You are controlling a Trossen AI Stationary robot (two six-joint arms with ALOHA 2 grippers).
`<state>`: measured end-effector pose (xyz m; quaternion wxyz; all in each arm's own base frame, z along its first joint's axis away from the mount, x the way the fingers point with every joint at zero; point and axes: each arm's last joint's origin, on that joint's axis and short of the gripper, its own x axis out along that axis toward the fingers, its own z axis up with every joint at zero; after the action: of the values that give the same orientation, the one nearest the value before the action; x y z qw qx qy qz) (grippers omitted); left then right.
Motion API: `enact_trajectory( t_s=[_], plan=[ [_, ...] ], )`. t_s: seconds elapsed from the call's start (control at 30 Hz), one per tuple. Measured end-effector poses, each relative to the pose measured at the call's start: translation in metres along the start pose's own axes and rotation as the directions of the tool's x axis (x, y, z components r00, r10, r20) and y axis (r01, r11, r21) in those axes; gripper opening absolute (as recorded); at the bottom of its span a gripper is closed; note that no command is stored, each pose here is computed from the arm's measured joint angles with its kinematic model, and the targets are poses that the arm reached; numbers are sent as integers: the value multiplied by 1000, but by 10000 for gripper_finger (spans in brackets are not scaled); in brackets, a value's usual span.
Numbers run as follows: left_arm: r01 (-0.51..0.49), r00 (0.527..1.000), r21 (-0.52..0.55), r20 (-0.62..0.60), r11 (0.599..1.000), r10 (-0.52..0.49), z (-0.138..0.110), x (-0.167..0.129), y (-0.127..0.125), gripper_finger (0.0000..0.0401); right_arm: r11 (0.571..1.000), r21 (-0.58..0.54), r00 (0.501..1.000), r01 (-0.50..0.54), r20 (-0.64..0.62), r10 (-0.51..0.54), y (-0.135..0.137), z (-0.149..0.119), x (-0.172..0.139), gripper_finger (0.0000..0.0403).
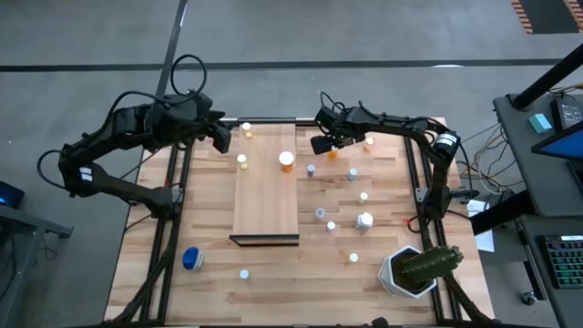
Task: Pick and place medicine bottles onto shelf by color
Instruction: Put the top center orange capsule bottle on the shelf
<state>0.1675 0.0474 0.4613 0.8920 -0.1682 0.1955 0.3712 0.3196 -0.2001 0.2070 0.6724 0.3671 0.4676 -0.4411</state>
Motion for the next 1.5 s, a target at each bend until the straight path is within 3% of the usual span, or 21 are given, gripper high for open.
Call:
enact_trajectory(
  t_s=[0.27,0.43,0.63,0.87,1.17,1.5],
  plan=[
    [0,1000,-1,-1,1000,0,0,1,0,199,988,-108,981,-114,148,129,5,19,-98,206],
    [0,1000,-2,-1,1000,0,0,1,0,199,936,-232,918,-265,236,319,19,28,-153,203],
    [0,1000,-3,-2,1000,0,0,1,0,199,858,-369,861,-357,227,456,52,27,-180,203],
    [-1,1000,0,-2,1000,1,0,1,0,199,831,-432,858,-351,206,470,86,31,-170,203],
    [0,1000,0,-1,1000,0,0,0,0,199,872,-425,922,-242,180,344,107,45,-132,203],
    [-4,1000,-2,7,1000,4,0,-2,1,199,888,-425,947,-179,171,272,117,48,-109,203]
  ],
)
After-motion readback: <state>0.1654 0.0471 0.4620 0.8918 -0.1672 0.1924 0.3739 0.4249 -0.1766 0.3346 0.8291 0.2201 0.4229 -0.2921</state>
